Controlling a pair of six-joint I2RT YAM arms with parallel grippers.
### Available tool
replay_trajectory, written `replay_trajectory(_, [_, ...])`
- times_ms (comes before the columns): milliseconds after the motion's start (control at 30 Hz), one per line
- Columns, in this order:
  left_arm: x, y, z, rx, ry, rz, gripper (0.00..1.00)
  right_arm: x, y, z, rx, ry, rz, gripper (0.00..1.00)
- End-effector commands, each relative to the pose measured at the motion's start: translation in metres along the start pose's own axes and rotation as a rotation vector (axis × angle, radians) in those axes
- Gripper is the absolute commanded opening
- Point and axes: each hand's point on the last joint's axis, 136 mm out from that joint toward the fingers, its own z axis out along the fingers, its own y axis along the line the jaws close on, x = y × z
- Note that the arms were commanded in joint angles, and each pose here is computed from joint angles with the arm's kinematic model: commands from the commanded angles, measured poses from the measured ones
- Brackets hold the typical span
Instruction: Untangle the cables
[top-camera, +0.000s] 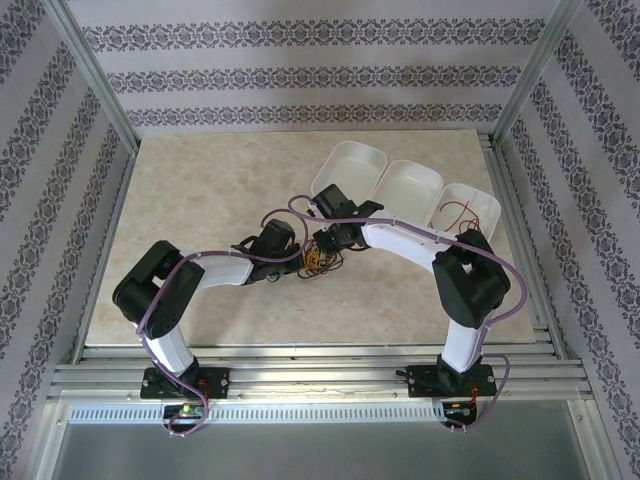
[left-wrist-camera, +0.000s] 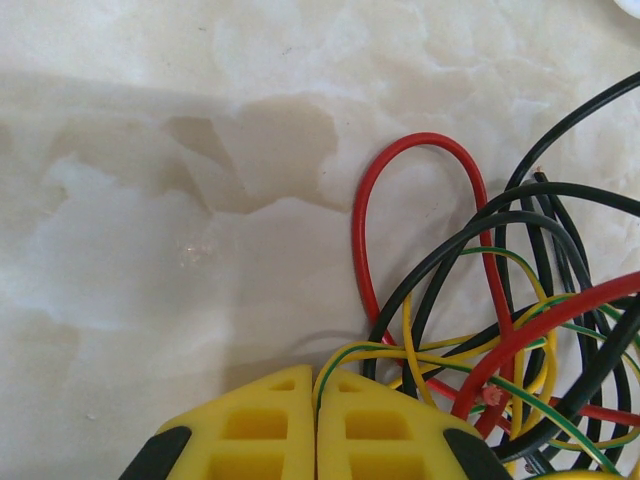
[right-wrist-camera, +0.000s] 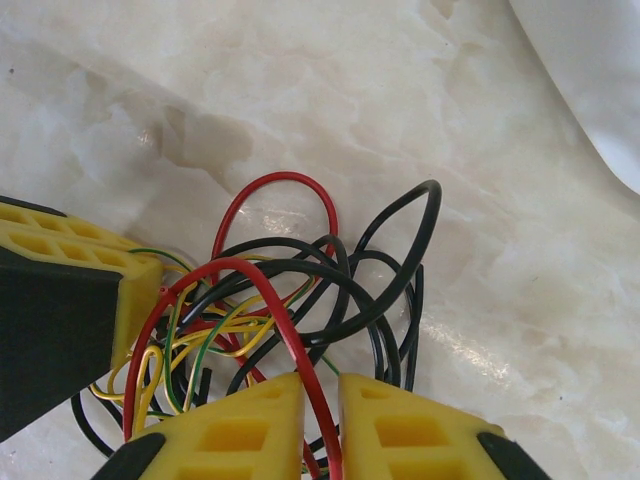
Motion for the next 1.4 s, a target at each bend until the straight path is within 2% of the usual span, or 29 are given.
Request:
replay_trajectory(0, [0.009, 0.006, 0.007, -0.008, 0.025, -0.012, 0.00, -0.016, -0.001, -0.016, -0.002, -0.055, 0.003, 0.14])
replay_trajectory(167, [0.010, 0.007, 0.007, -0.010, 0.030, -0.013, 0.00, -0.019, -0.001, -0.026, 0.000, -0.072, 0.004, 0.10])
replay_trajectory(600, [0.009, 0.005, 0.007, -0.009, 0.034, -0.012, 0.00, -0.035, -0.002, -0.074, 0.032, -0.168, -0.009, 0.09])
replay_trajectory(867, [0.009, 0.005, 0.008, -0.011, 0.037, -0.010, 0.00, -0.042, -0.003, -0.097, 0.036, -0.222, -0.011, 0.03])
replay_trajectory(1367, [0.011, 0.008, 0.009, -0.017, 0.043, -0.015, 0.00, -0.058, 0.001, -0.155, 0.010, -0.372, 0.000, 0.00])
